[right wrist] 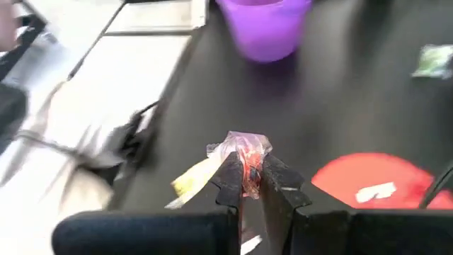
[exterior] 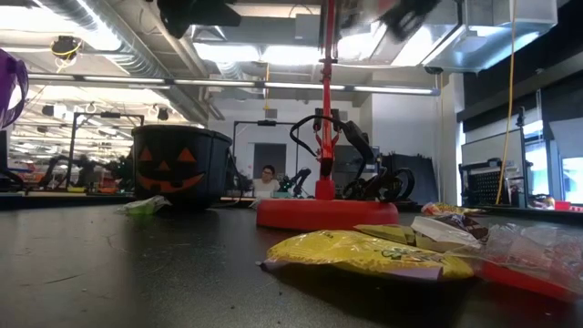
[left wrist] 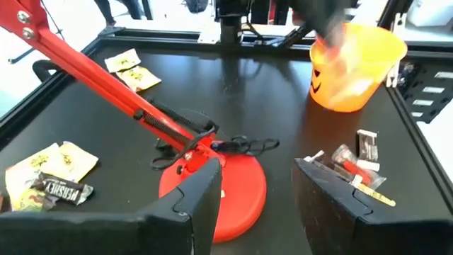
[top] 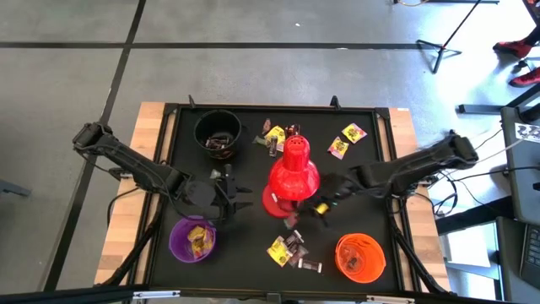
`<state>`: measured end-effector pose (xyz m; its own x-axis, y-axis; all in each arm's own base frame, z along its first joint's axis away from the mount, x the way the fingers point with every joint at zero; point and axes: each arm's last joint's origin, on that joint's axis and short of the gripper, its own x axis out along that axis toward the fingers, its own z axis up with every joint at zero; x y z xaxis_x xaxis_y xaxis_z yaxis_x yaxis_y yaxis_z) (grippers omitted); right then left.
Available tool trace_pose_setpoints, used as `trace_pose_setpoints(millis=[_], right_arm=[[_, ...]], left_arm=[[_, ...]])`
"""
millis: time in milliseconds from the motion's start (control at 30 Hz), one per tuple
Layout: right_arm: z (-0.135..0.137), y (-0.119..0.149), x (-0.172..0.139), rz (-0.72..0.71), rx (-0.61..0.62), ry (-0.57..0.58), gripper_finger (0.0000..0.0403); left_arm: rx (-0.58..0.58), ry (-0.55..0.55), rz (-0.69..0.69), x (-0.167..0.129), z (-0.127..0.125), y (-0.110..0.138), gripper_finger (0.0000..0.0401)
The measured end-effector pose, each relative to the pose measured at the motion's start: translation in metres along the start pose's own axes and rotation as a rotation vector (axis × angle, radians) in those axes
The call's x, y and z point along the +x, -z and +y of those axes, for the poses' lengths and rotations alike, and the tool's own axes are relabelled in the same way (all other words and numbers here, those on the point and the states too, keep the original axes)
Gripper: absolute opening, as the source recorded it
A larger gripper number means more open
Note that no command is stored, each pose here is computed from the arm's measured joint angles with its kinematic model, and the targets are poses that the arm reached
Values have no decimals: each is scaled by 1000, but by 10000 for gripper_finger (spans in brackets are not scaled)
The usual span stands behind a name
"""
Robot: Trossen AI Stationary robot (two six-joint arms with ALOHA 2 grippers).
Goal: Organize candy in baskets
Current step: Put the orange gummy into the orange bucket
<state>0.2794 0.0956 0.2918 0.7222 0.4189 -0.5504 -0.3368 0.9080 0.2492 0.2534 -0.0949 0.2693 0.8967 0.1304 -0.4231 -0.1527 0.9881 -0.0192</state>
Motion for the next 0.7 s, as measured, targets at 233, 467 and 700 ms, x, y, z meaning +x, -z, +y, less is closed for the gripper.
trace_pose_setpoints(millis=[233,467,700], right_arm=[[57,10,-45,3,61,-102,30],[95,37,-54,163,256,-108,30],[122,64,-49,340,361,-78,30]], left_arm=[[2,-11,1,0,1,0,160],[-1,-12,2,0,1,0,159],[-7,-13,1,0,1,0,159]])
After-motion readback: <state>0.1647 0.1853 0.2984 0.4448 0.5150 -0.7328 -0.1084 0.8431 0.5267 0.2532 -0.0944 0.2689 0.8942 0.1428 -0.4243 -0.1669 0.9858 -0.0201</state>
